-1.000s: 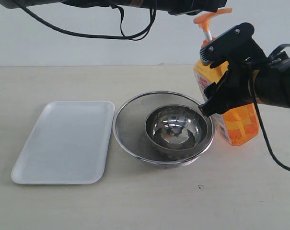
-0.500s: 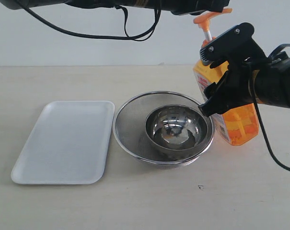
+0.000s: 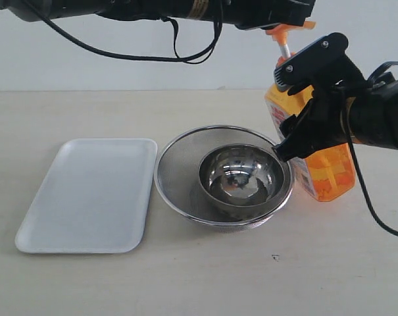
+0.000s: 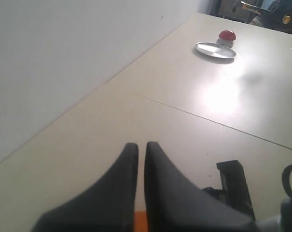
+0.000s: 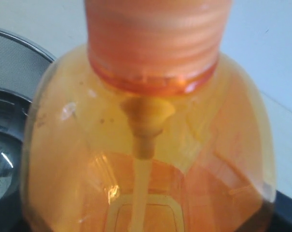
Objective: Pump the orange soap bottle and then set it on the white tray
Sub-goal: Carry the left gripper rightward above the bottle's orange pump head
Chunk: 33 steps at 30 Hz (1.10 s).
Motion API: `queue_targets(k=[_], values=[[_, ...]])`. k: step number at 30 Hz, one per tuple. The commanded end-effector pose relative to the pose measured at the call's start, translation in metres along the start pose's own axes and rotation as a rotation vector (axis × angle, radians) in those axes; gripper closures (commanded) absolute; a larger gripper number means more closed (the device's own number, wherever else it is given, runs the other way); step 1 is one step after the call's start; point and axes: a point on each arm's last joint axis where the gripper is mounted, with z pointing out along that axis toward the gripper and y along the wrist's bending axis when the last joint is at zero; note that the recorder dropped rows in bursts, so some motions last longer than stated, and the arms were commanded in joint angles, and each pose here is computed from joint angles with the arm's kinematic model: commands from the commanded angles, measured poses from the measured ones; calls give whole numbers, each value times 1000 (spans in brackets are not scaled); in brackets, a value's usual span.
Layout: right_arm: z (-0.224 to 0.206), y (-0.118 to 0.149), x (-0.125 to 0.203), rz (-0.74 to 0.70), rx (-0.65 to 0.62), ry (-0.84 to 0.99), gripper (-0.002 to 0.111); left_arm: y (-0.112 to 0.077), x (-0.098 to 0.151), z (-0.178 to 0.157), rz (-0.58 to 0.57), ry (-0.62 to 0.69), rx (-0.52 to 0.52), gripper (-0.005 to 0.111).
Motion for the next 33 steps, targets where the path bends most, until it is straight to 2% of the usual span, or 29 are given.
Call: queue_targets(k=[1, 10, 27, 33], values=[[-4, -7, -8, -31, 36, -32, 108, -6, -1, 1, -3, 5, 36, 102], [-4, -7, -8, -33, 36, -32, 108, -15, -16, -10, 18, -20, 72, 102], [-4, -8, -8, -37, 46, -31, 108, -18, -16, -10, -42, -13, 102, 102], [-4, -8, -8, -46, 47, -30, 108, -18, -16, -10, 3, -14, 104, 102]])
